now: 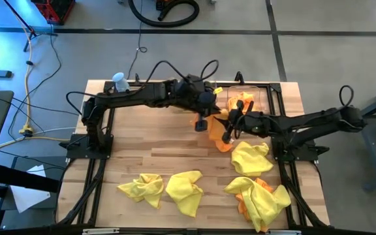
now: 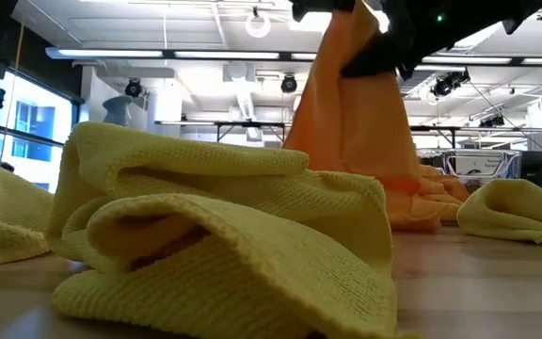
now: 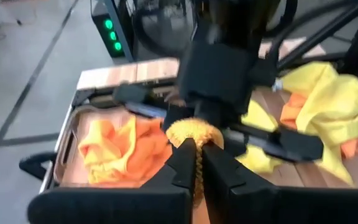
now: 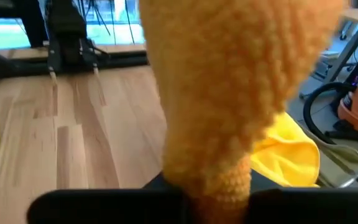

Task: Sort microfiber towel by color & place in baskets
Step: Put the orange microfiber towel into the right transparent bin

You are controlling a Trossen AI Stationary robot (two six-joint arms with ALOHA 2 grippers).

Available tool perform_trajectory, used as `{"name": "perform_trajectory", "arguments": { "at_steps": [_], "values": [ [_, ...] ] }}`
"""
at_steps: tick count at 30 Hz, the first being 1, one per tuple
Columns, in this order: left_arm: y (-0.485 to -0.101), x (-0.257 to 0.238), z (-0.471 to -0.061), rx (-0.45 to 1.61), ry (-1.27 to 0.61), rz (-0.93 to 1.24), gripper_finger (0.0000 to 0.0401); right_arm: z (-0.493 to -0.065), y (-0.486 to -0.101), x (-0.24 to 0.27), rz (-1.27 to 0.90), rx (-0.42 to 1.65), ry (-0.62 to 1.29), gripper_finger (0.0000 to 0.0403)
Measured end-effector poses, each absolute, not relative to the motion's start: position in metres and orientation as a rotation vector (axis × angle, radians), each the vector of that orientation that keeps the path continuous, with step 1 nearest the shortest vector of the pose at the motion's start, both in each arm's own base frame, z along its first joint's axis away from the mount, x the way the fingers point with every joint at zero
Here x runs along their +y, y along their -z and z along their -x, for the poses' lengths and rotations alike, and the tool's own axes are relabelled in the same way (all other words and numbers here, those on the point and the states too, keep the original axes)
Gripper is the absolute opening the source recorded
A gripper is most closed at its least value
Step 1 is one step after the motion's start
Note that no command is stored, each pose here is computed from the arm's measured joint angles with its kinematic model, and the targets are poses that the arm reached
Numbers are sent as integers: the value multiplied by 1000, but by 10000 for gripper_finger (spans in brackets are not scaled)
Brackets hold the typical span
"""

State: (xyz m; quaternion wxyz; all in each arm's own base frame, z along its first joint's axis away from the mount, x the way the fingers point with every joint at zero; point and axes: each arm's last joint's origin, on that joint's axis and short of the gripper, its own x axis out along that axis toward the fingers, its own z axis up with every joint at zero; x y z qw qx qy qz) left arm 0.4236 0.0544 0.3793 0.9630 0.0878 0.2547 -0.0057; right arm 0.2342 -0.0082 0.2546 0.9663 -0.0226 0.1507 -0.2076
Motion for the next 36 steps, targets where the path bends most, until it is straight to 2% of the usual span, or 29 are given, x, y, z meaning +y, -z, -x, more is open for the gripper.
{"name": "perform_trajectory", "arguments": {
  "at_steps": [4,11,14,17,23,26,36],
  "values": [
    [-372,55,-420,593,1,-155,33,-231,-256,-8,2,299,427,29],
    [-360,65,-407,778,-77,-130,92,-218,-264,-8,-56,289,437,6],
    [-347,66,-399,888,-127,-17,103,-209,-274,-10,-86,235,471,7],
    [-328,56,-393,956,-119,8,104,-199,-284,-10,-96,178,488,2],
    [-287,37,-364,908,-130,20,88,-175,-309,-13,-97,107,586,2],
    [-269,32,-334,836,-142,70,80,-163,-326,-14,-82,93,625,2],
    [-240,17,-246,598,-212,207,74,-123,-393,-19,-40,139,791,1]
  ]
}}
